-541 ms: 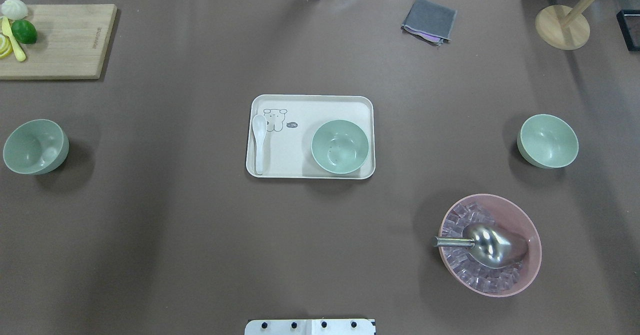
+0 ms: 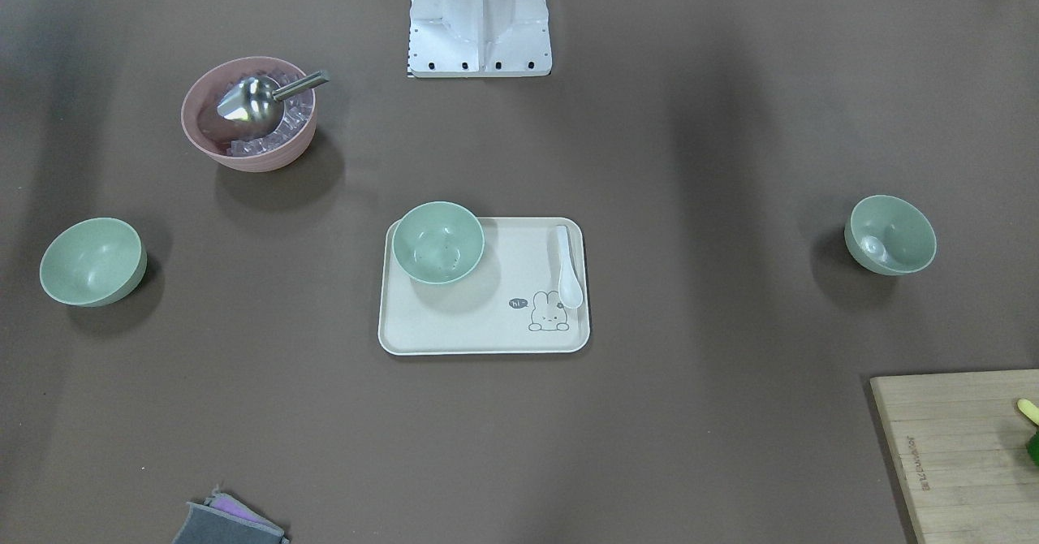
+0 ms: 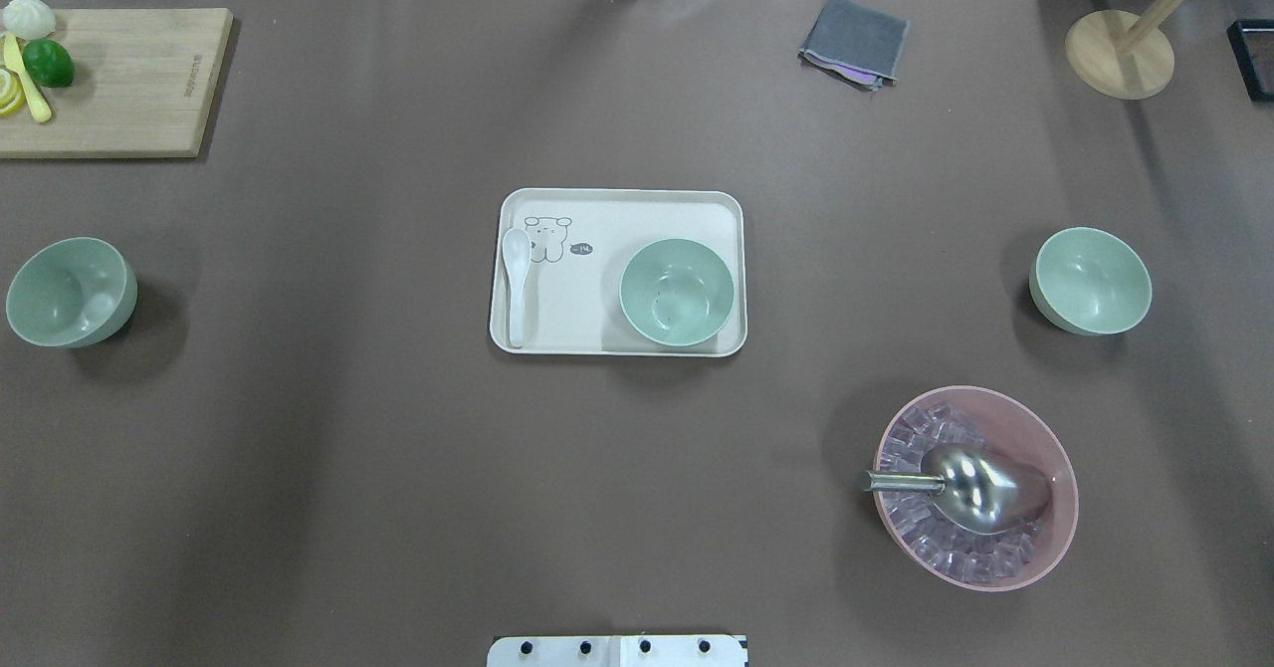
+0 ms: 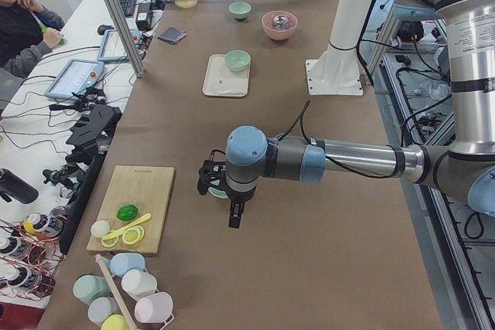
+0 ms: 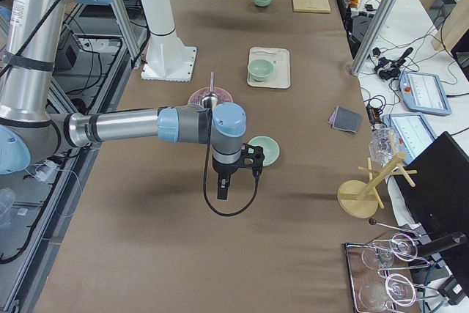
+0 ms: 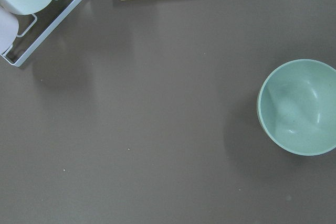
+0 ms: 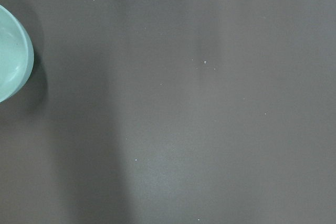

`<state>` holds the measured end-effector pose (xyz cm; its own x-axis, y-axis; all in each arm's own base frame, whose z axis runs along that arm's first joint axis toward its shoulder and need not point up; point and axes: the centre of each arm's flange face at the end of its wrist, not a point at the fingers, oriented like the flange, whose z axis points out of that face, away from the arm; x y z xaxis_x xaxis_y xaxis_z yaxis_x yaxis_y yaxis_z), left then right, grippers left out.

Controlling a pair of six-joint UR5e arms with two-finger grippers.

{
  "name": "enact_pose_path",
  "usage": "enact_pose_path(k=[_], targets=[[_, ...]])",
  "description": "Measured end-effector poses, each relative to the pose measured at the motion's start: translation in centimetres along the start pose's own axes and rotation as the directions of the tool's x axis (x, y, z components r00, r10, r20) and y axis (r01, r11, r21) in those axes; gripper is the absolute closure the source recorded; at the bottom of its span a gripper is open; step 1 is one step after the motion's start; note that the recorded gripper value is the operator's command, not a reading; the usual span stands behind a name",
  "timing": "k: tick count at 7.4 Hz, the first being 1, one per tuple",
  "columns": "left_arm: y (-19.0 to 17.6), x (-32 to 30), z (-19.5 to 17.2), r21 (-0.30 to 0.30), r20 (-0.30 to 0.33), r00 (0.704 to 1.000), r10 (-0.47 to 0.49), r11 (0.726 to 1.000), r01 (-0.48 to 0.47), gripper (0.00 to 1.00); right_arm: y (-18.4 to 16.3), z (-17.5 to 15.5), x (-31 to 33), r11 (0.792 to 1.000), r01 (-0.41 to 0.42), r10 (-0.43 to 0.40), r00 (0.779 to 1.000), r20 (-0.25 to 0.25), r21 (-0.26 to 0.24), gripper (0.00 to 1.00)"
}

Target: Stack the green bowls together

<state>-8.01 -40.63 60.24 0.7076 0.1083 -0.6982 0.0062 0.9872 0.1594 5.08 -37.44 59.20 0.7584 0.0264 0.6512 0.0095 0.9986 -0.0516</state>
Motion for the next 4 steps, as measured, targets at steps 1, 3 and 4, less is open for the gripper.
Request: enact_pose_path(k=[1, 3, 4], targets=[[-0.1, 0.2, -0.2, 0.005, 0.0, 1.0, 0.005, 1.0, -0.005, 0.02, -0.3, -0.3, -0.4, 1.0, 0.012, -0.012, 1.0, 0.008, 0.013, 0.0], [-0.5, 0.5, -0.6, 0.014, 0.0, 1.0, 0.015, 1.0, -0.015, 0.02, -2.0, -1.8, -1.9, 0.988, 0.099, -0.101, 0.995, 0.013, 0.115, 0.0], [-0.6, 0.8, -0.8, 0.019, 0.001, 1.0, 0.02, 1.0, -0.02, 0.02, -2.6, -2.5, -2.5, 0.975, 0.144, -0.148, 0.989, 0.011, 0.169, 0.0]])
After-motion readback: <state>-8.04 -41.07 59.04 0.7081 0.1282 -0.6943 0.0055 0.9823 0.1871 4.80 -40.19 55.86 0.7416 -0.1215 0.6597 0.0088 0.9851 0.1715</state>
